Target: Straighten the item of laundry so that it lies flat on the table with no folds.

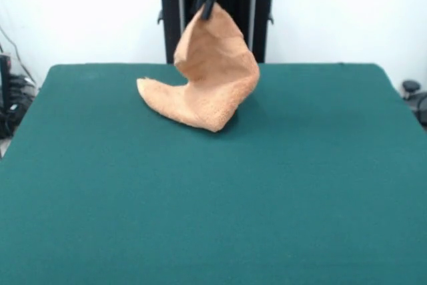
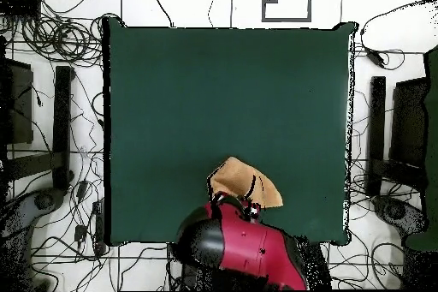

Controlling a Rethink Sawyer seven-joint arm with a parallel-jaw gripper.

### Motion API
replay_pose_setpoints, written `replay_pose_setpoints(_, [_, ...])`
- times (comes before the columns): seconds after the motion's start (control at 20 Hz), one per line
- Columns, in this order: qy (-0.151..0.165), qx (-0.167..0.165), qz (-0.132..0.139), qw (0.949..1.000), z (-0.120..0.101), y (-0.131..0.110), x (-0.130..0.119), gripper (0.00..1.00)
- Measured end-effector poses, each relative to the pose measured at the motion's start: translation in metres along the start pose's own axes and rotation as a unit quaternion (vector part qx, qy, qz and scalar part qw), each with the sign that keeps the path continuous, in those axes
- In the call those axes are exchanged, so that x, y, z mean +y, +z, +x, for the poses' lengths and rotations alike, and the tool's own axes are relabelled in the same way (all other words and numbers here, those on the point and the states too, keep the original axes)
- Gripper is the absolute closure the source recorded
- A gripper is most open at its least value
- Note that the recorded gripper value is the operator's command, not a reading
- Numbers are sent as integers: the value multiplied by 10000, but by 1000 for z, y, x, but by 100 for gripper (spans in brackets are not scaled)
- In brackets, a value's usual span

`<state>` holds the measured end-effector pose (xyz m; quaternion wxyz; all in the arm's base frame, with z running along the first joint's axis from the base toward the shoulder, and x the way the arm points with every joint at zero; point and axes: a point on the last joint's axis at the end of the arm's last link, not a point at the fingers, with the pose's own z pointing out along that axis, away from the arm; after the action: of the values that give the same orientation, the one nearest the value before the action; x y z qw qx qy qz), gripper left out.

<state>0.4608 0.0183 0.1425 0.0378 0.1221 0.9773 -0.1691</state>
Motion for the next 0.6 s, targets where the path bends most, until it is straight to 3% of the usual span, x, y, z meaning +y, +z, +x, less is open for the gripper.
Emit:
replay_pose_setpoints(0.35, [-79, -41, 106, 9999, -30, 38, -2, 100])
replay_pose_setpoints(0.6, [-238, -136, 195, 9994, -49, 51, -1, 100])
